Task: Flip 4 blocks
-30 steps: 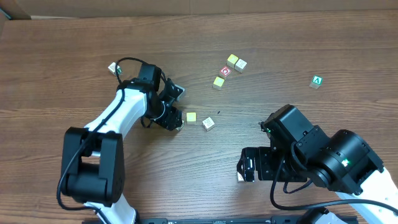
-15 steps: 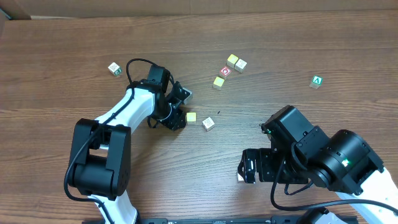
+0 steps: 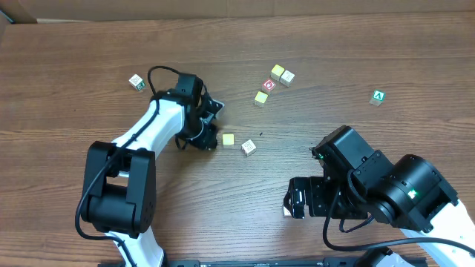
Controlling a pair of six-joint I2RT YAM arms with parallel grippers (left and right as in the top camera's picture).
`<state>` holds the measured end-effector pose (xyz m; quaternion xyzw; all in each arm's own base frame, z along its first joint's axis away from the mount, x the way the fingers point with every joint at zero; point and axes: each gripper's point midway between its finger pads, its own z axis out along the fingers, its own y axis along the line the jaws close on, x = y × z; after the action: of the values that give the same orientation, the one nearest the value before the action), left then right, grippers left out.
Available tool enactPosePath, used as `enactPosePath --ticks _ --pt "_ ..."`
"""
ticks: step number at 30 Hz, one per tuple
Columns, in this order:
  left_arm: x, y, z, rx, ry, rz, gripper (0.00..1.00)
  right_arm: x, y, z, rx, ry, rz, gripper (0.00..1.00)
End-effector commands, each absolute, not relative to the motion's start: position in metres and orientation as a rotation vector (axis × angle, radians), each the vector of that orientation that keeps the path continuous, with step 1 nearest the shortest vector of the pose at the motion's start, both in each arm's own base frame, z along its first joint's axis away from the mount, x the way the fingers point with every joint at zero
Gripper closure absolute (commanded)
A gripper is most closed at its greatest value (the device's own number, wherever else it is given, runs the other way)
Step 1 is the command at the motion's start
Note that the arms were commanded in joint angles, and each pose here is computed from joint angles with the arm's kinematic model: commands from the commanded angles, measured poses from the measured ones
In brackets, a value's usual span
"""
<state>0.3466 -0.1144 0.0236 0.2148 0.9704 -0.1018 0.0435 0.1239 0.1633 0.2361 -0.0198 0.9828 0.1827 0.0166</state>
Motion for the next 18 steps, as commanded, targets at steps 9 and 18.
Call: enactPosePath --ticks 9,18 --pt "0.331 -0.117 0.132 0.165 3.082 -0.337 0.96 0.121 0.145 0.247 0.033 3.002 0.503 0.14" --pt "0.257 -0.153 0.13 0.124 3.062 -0.416 0.96 0.101 0.119 0.267 0.189 2.892 0.58 0.12"
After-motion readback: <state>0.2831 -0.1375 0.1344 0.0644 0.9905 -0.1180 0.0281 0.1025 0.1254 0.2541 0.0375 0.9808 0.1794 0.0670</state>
